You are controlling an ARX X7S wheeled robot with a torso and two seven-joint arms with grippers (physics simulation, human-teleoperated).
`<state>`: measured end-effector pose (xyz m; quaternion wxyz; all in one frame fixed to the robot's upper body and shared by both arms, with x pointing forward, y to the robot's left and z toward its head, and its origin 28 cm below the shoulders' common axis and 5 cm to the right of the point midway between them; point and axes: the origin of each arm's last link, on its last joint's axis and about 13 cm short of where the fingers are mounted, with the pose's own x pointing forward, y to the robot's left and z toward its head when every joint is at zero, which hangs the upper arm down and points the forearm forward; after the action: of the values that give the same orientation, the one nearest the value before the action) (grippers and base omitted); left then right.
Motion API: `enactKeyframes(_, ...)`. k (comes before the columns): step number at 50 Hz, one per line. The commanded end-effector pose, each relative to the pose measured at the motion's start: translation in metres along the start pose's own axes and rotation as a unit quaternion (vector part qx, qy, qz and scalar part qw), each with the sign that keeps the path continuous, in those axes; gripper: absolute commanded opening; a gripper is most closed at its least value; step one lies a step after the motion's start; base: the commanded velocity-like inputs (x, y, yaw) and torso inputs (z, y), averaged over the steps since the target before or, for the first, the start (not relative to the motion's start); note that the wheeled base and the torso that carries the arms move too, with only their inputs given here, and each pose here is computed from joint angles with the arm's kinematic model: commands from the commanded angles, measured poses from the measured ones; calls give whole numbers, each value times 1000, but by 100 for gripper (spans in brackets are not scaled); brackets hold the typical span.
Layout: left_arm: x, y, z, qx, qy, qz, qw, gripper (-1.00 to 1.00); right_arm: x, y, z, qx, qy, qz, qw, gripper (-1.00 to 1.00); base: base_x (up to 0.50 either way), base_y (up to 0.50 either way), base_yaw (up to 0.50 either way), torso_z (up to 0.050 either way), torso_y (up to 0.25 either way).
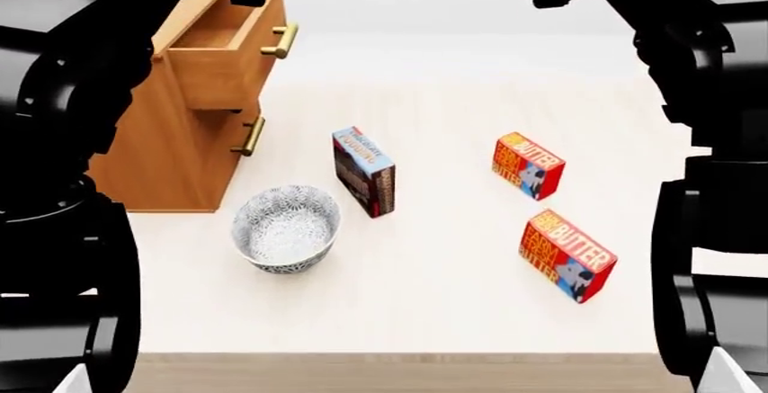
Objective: Put the butter at the front in the top drawer of the cabinet and close it.
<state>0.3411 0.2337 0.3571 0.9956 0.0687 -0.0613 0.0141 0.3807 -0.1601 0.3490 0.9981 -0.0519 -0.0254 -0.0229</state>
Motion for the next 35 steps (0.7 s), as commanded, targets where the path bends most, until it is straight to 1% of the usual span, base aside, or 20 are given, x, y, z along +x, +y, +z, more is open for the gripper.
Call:
enactKeyframes(1,0,0,0,0,-1,0,1000,100,0,1,1,4,2,2,1000,100,242,0,0,0,0)
enactKeyframes(35,0,0,0,-1,3,-5,1000,100,-1,-1,1,9,6,1,1000,100,254,0,0,0,0)
